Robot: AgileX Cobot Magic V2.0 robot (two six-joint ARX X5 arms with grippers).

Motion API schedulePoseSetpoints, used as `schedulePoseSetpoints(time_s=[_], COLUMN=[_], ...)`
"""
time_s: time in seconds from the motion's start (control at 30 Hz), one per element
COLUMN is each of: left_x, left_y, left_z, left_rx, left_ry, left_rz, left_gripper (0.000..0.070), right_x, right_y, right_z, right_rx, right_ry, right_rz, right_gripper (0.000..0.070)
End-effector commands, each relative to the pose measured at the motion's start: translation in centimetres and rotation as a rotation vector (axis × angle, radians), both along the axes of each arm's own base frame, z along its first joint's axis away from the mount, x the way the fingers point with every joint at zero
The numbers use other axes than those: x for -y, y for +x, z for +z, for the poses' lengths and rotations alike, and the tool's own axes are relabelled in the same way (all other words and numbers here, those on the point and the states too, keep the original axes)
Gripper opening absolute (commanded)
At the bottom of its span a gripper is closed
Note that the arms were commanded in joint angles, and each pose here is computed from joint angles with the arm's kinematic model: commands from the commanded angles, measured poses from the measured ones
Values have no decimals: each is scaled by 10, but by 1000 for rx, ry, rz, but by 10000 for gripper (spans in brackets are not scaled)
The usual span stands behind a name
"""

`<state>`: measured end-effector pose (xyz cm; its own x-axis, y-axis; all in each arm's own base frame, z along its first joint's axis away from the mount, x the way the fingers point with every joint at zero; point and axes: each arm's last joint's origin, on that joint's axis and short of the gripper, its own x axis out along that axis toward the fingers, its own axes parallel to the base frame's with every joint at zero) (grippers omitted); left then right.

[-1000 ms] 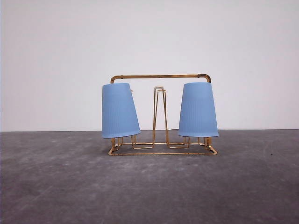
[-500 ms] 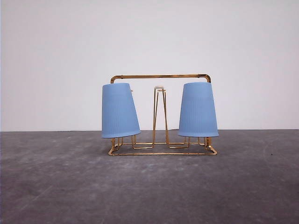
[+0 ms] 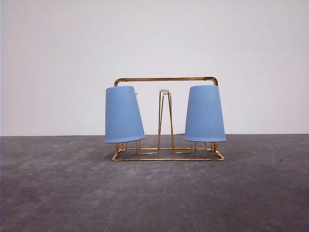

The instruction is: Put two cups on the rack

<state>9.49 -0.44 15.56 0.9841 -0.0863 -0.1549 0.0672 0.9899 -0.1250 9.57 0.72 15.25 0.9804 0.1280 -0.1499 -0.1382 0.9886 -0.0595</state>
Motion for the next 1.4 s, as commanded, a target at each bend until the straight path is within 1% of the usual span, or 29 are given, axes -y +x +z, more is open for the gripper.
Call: schedulePoseSetpoints(time_s=[0.0, 1.37], left_x=[0, 0], left_y=[1, 1], left_z=[-6, -6], left_rx=[-20, -20], left_ry=[0, 0], left_rz=[0, 0], left_gripper=[16, 16], right_x=[0, 0], right_y=[0, 0], right_z=[0, 0], right_rx=[8, 8], right_ry=[12, 12], right_rz=[-2, -2], right_gripper=[12, 12])
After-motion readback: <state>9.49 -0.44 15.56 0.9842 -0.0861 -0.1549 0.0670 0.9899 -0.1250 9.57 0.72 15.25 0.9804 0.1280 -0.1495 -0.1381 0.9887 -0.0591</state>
